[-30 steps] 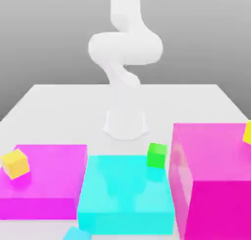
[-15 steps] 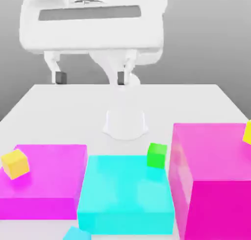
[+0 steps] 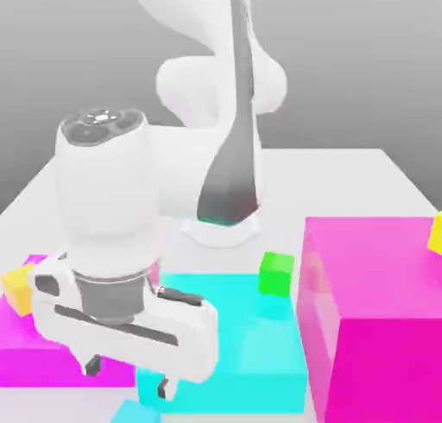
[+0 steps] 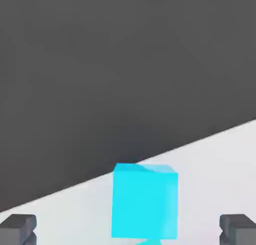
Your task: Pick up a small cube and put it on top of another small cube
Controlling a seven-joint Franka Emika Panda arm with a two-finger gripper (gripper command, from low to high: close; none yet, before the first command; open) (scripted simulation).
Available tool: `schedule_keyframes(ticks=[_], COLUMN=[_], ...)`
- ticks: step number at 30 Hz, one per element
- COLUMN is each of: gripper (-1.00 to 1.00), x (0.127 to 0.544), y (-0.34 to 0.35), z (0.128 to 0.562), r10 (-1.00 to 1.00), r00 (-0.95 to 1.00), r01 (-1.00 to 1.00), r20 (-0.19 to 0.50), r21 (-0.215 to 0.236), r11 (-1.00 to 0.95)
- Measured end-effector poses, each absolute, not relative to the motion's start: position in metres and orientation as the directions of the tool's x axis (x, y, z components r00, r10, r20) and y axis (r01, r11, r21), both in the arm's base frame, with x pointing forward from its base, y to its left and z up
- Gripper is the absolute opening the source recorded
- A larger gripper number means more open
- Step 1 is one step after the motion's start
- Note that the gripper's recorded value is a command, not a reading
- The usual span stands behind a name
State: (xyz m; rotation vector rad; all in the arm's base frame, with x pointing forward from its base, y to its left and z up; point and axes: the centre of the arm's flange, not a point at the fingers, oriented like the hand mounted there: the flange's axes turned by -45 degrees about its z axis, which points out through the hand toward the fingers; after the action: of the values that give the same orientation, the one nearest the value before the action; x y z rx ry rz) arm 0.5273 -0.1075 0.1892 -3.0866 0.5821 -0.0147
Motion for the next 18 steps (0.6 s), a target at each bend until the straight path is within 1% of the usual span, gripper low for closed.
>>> schedule_keyframes(ticks=[3,4,10,11,15,16,18], gripper=[0.00,-1.00,-1.00,-1.00,-1.00,-1.00,-1.00], x=[0.526,0.526,0.525,0.526,0.526,0.526,0.535], y=[-0.109,-0.109,-0.108,-0.108,-0.109,-0.114,-0.094], z=[0.145,0.135,0.130,0.135,0.183,0.188,0.208], r10=[-0.368,-0.368,-0.368,-0.368,-0.368,-0.355,-0.254], r00=[0.930,0.930,0.930,0.930,0.930,0.935,0.967], r01=[-0.368,-0.368,-0.368,-0.368,-0.368,-0.355,-0.254], r20=[0.001,0.001,0.001,0.000,0.000,-0.006,-0.015], r21=[0.000,0.000,0.000,0.000,0.000,0.002,-0.007], r11=[-0.930,-0.930,-0.930,-0.930,-0.930,-0.935,-0.967])
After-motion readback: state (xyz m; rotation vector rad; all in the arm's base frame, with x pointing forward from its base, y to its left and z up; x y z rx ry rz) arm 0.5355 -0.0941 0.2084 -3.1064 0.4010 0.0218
